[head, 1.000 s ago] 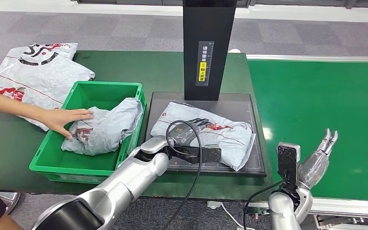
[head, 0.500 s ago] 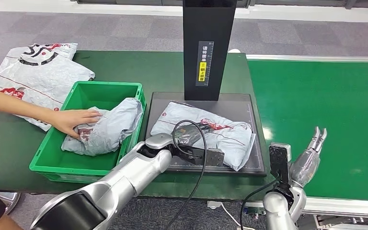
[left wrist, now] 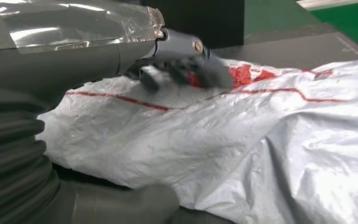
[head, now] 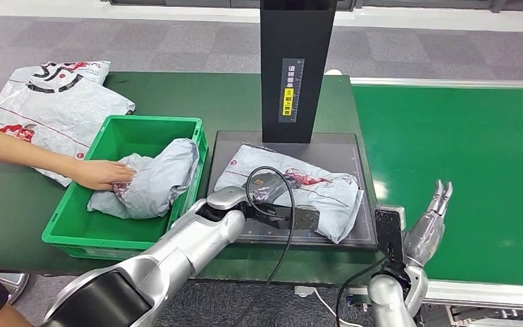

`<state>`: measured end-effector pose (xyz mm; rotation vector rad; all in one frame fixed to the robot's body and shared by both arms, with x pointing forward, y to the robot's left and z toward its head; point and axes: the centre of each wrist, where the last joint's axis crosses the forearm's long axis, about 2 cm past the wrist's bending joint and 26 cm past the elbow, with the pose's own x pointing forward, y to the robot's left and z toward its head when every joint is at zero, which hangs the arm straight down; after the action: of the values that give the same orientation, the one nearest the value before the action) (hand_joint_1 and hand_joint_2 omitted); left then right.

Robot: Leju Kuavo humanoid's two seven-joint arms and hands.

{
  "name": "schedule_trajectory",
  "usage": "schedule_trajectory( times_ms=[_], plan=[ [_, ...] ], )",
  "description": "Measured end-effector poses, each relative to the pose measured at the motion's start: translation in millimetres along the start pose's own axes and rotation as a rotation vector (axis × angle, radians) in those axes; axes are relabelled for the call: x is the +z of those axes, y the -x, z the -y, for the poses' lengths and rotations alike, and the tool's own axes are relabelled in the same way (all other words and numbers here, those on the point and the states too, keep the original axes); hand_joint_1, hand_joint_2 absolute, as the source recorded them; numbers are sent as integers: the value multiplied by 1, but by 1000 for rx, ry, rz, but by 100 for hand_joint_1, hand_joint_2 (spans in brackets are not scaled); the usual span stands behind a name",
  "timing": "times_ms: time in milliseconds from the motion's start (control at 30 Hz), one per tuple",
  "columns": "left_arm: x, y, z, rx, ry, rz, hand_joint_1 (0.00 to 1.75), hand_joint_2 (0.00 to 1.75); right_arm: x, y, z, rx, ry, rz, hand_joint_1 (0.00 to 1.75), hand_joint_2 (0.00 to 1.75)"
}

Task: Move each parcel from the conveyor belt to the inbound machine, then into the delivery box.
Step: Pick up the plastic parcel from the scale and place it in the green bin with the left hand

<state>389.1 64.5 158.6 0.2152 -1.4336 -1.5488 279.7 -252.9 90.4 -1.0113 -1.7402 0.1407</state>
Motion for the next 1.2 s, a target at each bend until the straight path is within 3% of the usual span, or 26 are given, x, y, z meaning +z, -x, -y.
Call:
schedule_trajectory(
  times_ms=[800, 967, 1200],
  plan=[
    [9, 21, 21, 15, 10, -50, 175, 175, 1, -13, 28, -48, 70, 44, 0, 175],
    [10, 22, 16, 32, -117, -4, 175, 175, 5, -13, 33, -48, 76, 47, 0, 175],
    [8, 13, -15, 48, -297, 68, 175, 175, 7, -14, 35, -47, 80, 48, 0, 175]
  ],
)
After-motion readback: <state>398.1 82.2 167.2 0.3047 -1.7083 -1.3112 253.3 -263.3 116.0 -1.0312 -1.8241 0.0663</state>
